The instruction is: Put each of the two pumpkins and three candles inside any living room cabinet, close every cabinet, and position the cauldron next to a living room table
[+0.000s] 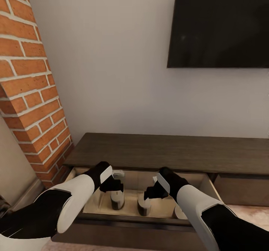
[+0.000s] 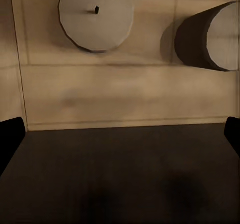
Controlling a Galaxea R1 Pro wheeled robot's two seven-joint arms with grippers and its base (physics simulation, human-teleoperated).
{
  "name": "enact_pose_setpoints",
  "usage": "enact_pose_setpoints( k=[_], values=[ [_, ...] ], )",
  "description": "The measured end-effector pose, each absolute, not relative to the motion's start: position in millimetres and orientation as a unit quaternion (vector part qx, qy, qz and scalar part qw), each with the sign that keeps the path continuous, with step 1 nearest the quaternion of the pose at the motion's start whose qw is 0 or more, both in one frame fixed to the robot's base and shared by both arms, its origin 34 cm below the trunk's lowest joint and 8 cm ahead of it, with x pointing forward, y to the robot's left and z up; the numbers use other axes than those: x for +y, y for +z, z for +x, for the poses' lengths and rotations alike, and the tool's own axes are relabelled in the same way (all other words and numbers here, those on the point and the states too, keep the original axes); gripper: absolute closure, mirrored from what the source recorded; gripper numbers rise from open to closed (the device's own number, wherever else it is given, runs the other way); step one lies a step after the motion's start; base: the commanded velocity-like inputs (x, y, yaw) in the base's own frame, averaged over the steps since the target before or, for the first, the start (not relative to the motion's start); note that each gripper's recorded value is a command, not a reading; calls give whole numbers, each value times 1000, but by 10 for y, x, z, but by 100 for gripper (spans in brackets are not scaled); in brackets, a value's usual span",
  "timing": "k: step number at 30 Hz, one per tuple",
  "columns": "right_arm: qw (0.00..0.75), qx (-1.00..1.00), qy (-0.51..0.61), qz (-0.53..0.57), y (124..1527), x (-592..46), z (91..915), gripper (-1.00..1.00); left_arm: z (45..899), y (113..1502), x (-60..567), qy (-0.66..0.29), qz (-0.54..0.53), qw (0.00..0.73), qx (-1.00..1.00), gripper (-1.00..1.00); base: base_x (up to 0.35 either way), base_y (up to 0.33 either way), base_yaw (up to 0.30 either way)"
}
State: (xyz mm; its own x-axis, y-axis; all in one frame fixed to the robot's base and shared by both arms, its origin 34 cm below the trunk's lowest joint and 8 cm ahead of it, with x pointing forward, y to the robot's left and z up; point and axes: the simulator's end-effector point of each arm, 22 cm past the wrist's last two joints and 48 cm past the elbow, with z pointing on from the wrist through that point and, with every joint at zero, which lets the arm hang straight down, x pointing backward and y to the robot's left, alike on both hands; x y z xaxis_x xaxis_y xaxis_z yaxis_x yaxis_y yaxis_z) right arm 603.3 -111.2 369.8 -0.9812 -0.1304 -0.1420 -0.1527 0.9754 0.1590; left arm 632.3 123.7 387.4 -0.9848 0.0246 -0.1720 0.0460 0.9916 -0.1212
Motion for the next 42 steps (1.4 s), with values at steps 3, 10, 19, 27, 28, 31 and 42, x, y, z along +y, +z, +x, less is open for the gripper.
enact_pose_setpoints(
  k=[3, 10, 19, 27, 28, 31, 42],
  values=[
    [65, 992, 85, -71, 3763, -1115, 6049, -100, 6342, 3941, 1234, -63, 18, 85, 994, -100, 0, 0, 0],
    [35, 993, 89, -67, 3910, -1121, 5964, -100, 6333, 4090, 1217, -67, 19, 74, 995, -100, 0, 0, 0],
    [1, 992, 124, -34, 4143, -1034, 5893, -100, 6187, 4272, 1228, -65, 25, 29, 997, -100, 0, 0, 0],
    [0, 992, 126, -33, 4211, -1031, 5906, -100, 6193, 4338, 1228, -65, 26, 26, 997, -100, 0, 0, 0],
    [0, 992, 126, -33, 4211, -1032, 5906, -100, 6192, 4337, 1228, -65, 26, 26, 997, -100, 0, 0, 0],
    [0, 992, 126, -32, 4211, -1035, 5906, -100, 6189, 4337, 1221, -67, 24, 26, 997, -100, -24, 0, 0],
    [0, 991, 126, -33, 4212, -1028, 5905, -100, 6189, 4337, 1211, -69, 22, 26, 997, -100, -114, 0, 0]
  ],
)
